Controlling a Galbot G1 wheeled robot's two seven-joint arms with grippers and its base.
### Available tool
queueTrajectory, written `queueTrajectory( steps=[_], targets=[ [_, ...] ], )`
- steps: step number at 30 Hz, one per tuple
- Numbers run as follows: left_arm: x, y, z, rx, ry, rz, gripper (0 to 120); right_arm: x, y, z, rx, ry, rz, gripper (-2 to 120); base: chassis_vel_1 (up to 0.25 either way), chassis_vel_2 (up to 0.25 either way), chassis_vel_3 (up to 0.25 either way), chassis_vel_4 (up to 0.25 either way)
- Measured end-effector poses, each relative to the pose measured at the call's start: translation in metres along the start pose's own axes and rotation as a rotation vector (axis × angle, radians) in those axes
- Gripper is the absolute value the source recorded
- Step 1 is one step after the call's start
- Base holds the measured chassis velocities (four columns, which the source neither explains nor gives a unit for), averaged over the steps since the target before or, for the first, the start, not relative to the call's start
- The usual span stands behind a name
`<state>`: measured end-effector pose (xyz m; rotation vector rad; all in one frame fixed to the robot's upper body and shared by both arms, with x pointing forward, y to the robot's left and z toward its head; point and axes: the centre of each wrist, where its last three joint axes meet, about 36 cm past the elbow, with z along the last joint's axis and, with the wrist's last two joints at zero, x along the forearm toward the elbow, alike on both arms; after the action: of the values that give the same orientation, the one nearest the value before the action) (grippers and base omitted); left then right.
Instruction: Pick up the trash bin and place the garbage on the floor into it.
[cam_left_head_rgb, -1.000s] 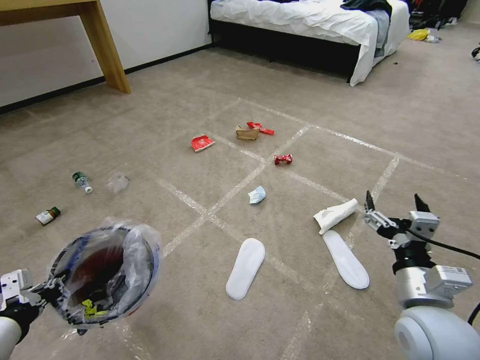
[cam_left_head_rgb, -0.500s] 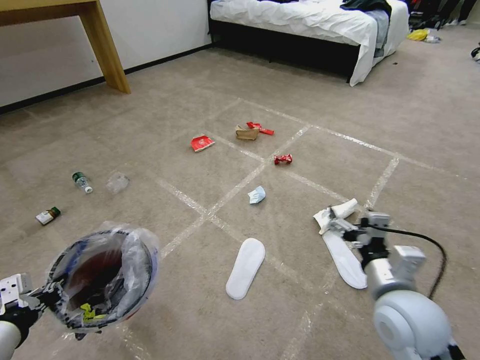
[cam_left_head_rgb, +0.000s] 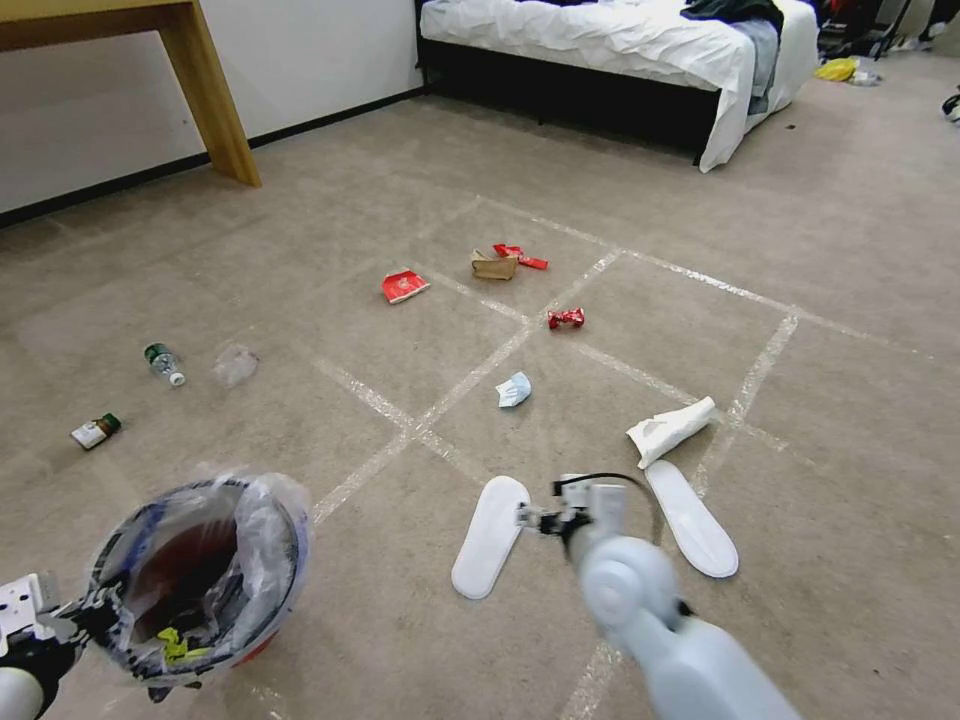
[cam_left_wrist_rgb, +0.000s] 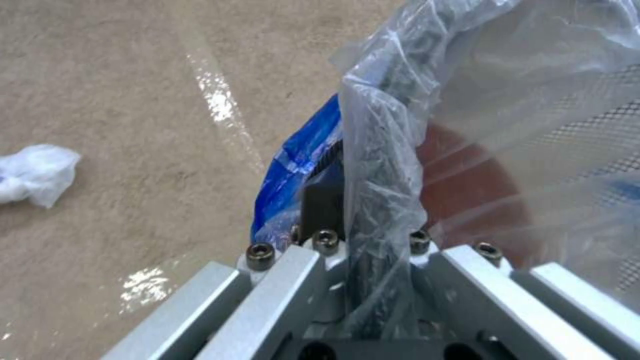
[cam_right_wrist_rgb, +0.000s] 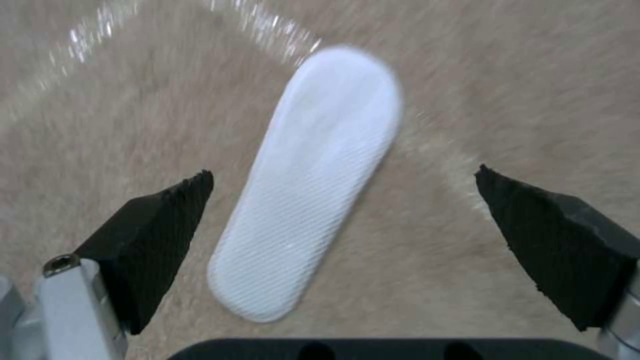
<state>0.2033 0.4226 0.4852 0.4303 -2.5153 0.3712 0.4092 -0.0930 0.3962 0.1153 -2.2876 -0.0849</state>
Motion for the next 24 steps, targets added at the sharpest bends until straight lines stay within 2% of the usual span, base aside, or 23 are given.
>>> queueTrajectory(
  steps=[1,7,17,24],
  targets=[
    [0.002,0.003,0.002,0.0,0.001,-0.007,1,-0.015,0.019,0.004,0.024,0.034,0.006,100,0.0,0.0,0.0,0.0],
    [0.006,0.009,0.006,0.008,0.0,-0.024,1,-0.056,0.053,0.017,0.085,0.104,0.072,100,0.0,0.0,0.0,0.0],
    [0.008,0.013,0.015,0.016,0.004,-0.032,1,-0.092,0.077,0.022,0.129,0.12,0.134,100,0.0,0.0,0.0,0.0],
    [0.007,0.017,0.016,0.015,0.001,-0.038,1,-0.106,0.087,0.026,0.149,0.121,0.16,100,0.0,0.0,0.0,0.0]
  ],
)
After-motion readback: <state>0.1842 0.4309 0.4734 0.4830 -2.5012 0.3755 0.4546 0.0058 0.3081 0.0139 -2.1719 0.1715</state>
